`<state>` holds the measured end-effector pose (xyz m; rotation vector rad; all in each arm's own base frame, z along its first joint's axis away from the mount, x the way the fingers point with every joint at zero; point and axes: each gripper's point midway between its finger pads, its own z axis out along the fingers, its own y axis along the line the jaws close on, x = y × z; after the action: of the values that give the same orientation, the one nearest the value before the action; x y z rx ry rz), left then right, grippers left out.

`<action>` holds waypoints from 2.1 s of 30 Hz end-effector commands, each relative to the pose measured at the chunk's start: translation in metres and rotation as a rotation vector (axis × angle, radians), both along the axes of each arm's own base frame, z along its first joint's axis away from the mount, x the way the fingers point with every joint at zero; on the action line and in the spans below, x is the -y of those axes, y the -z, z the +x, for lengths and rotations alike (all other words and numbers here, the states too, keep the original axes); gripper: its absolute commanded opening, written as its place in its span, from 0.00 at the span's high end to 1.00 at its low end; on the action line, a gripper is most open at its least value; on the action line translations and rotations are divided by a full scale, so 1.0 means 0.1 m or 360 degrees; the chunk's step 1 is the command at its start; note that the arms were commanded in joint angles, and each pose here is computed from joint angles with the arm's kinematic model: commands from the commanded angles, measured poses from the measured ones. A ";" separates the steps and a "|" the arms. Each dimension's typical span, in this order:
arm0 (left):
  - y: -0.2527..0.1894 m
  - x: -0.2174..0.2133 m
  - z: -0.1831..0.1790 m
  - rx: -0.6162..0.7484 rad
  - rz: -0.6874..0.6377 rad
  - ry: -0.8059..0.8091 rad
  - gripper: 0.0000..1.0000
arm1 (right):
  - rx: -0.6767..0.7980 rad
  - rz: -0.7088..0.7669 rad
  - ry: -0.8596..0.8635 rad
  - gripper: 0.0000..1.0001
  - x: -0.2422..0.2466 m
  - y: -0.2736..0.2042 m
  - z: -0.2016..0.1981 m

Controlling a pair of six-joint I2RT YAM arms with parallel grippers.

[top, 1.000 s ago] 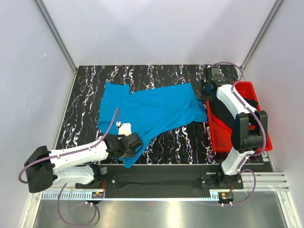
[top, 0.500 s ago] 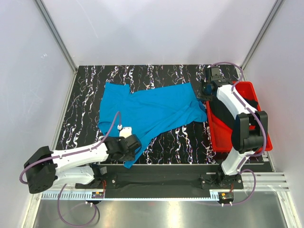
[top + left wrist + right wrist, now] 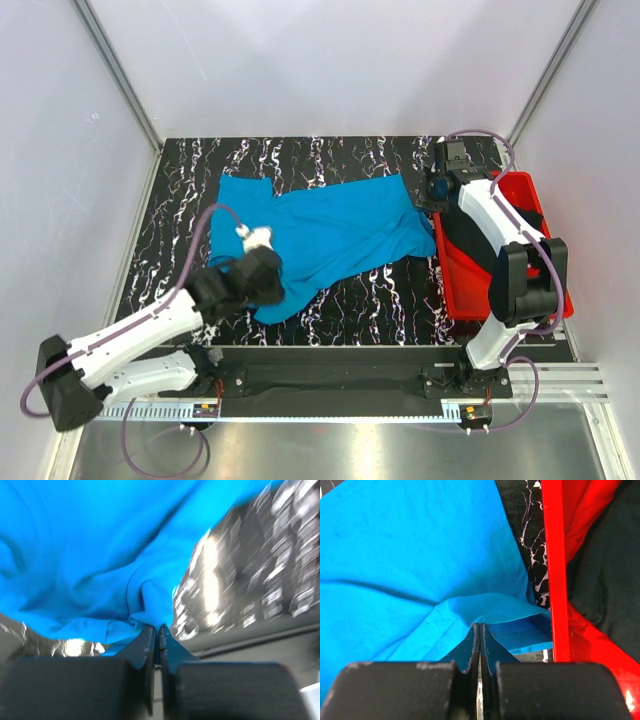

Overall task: Fold and stack the t-shirts
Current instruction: Flatten the tshirt out

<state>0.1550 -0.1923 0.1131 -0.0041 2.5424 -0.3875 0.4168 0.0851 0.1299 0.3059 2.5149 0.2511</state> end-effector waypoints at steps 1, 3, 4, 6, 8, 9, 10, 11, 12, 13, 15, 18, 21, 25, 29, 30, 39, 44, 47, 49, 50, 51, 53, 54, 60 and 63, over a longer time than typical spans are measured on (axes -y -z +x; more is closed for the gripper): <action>-0.27 -0.13 0.29 0.0046 -0.0058 -0.0015 0.88 | 0.0115 -0.0026 -0.0019 1.00 0.03 -0.28 0.00; -0.08 -0.33 0.47 -0.0052 -0.0010 -0.0082 0.86 | 0.0113 -0.0027 -0.0028 1.00 0.03 -0.28 -0.01; -0.01 -0.44 0.57 -0.0087 0.0006 -0.0139 0.86 | 0.0108 -0.0013 -0.0039 1.00 0.01 -0.27 -0.02; 0.10 -0.47 0.70 -0.0108 0.0029 -0.0125 0.86 | 0.0101 0.0003 -0.0042 1.00 -0.01 -0.23 0.00; 0.30 -0.55 0.88 -0.0177 0.0052 -0.0180 0.89 | 0.0086 0.0017 -0.0045 1.00 -0.03 -0.18 0.01; 0.32 -0.58 0.95 -0.0186 0.0051 -0.0200 0.91 | 0.0082 0.0025 -0.0046 1.00 -0.04 -0.17 0.01; 0.41 -0.61 1.01 -0.0236 0.0059 -0.0221 0.94 | 0.0079 0.0031 -0.0050 1.00 -0.05 -0.16 0.02; 0.41 -0.67 1.09 -0.0228 0.0043 -0.0264 0.94 | 0.0066 0.0034 -0.0051 1.00 -0.06 -0.13 0.02; 0.34 -0.70 1.16 -0.0213 0.0045 -0.0293 0.88 | 0.0068 0.0039 -0.0049 1.00 -0.06 -0.13 0.02; 0.30 -0.80 1.18 -0.0189 0.0094 -0.0368 0.75 | 0.0059 0.0050 -0.0057 1.00 -0.08 -0.12 0.02; 0.21 -0.94 1.17 -0.0117 0.0149 -0.0484 0.38 | 0.0065 0.0056 -0.0061 1.00 -0.09 -0.13 0.02; 0.09 -0.96 1.03 -0.0041 0.0054 -0.0534 0.32 | 0.0065 0.0058 -0.0071 1.00 -0.10 -0.11 0.00; 0.02 -1.04 0.81 -0.0012 -0.0003 -0.0610 0.37 | 0.0045 0.0062 -0.0073 1.00 -0.10 -0.07 -0.03; 0.11 -0.91 0.55 -0.0026 -0.0158 -0.0561 0.65 | 0.0050 0.0073 -0.0081 1.00 -0.11 -0.08 -0.05; 0.41 -0.79 0.42 -0.0141 -0.0175 -0.0496 0.68 | 0.0060 0.0091 -0.0087 1.00 -0.13 -0.09 -0.06; 0.47 -0.78 0.40 -0.0166 -0.0172 -0.0493 0.68 | 0.0056 0.0097 -0.0086 1.00 -0.13 -0.08 -0.07; 0.60 -0.94 0.39 -0.0186 -0.0079 -0.0653 0.61 | 0.0037 0.0094 -0.0095 1.00 -0.13 -0.05 -0.09; 0.59 -0.92 0.37 -0.0193 -0.0090 -0.0652 0.59 | 0.0037 0.0108 -0.0093 1.00 -0.15 -0.04 -0.08; 0.66 -0.90 0.31 -0.0230 -0.0092 -0.0643 0.59 | 0.0042 0.0111 -0.0098 1.00 -0.15 -0.05 -0.08; 0.71 -0.90 0.29 -0.0252 -0.0084 -0.0652 0.59 | 0.0041 0.0104 -0.0099 1.00 -0.15 -0.05 -0.08; 0.76 -0.92 0.26 -0.0272 -0.0073 -0.0666 0.59 | 0.0038 0.0104 -0.0099 1.00 -0.15 -0.05 -0.08; 0.77 -0.93 0.25 -0.0277 -0.0067 -0.0674 0.59 | 0.0040 0.0107 -0.0098 1.00 -0.15 -0.05 -0.08; 0.82 -0.98 0.22 -0.0282 -0.0038 -0.0723 0.60 | 0.0043 0.0106 -0.0098 1.00 -0.14 -0.05 -0.08; 0.83 -1.00 0.21 -0.0280 -0.0028 -0.0732 0.59 | 0.0045 0.0106 -0.0097 1.00 -0.15 -0.06 -0.08; 0.80 -1.02 0.24 -0.0248 -0.0023 -0.0748 0.59 | 0.0045 0.0118 -0.0097 1.00 -0.16 -0.06 -0.08; 0.85 -0.98 0.22 -0.0276 -0.0046 -0.0733 0.60 | 0.0047 0.0122 -0.0097 1.00 -0.16 -0.06 -0.07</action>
<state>0.1709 -0.0924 0.0288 -0.6339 2.6320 -0.2362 0.4036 0.0967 0.1212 0.2681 2.5459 0.3403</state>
